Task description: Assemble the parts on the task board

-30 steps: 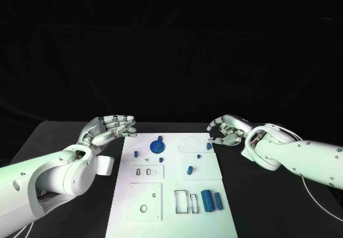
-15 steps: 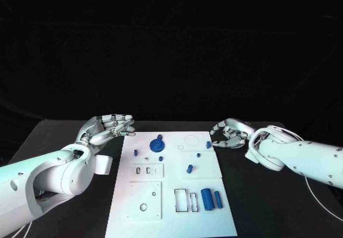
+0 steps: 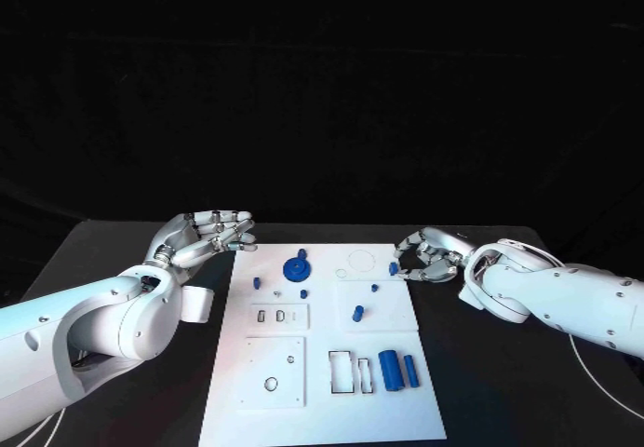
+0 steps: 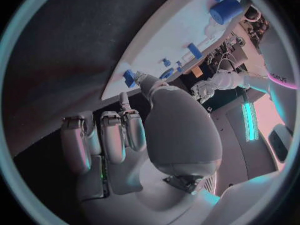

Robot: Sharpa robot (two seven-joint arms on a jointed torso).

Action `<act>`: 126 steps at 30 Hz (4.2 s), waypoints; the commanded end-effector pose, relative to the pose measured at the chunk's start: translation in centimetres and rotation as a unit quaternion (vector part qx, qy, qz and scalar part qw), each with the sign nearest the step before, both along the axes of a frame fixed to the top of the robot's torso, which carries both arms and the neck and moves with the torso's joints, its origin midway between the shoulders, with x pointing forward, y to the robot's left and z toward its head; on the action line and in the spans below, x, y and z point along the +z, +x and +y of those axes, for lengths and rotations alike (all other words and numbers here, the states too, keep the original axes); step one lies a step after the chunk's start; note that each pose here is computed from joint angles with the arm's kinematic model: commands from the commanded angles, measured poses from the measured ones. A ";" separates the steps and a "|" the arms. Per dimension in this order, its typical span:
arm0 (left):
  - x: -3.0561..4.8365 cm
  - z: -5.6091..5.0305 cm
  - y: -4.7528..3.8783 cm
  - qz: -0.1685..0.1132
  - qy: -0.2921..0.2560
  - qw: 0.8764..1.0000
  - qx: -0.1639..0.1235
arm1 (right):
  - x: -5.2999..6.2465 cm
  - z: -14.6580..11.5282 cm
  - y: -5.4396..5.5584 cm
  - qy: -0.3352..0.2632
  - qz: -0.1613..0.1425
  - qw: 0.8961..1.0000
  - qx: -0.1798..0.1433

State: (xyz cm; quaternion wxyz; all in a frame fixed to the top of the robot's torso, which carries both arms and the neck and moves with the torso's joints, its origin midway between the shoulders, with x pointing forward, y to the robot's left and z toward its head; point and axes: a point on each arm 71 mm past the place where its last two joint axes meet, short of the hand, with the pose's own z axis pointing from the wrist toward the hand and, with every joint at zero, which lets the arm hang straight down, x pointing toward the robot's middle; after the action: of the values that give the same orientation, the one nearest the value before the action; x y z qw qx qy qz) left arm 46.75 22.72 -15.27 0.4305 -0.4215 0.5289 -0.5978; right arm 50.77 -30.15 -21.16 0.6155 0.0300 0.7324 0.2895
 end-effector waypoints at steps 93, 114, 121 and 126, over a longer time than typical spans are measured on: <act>-0.85 -0.7 2.22 0.004 0.003 1.000 0.001 | -3.8 23.3 -7.5 -0.041 -0.030 0.992 0.116; -0.87 -0.3 2.17 0.007 0.004 1.000 0.002 | -4.6 23.0 -6.7 -0.047 -0.038 0.993 0.102; -0.87 -0.3 2.15 0.008 0.004 1.000 0.002 | -4.7 23.1 -6.7 -0.051 -0.034 0.993 0.104; -0.87 -0.2 2.13 0.008 0.004 1.000 0.002 | -4.8 23.2 -6.6 -0.054 -0.031 0.992 0.106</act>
State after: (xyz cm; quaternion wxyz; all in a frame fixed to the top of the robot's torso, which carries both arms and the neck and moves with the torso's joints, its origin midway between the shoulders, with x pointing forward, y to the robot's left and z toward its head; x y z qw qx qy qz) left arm 48.94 22.73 -16.26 0.4370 -0.4288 0.5335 -0.5835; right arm 44.27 -6.93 -25.29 0.6159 -0.0796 0.7128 0.3259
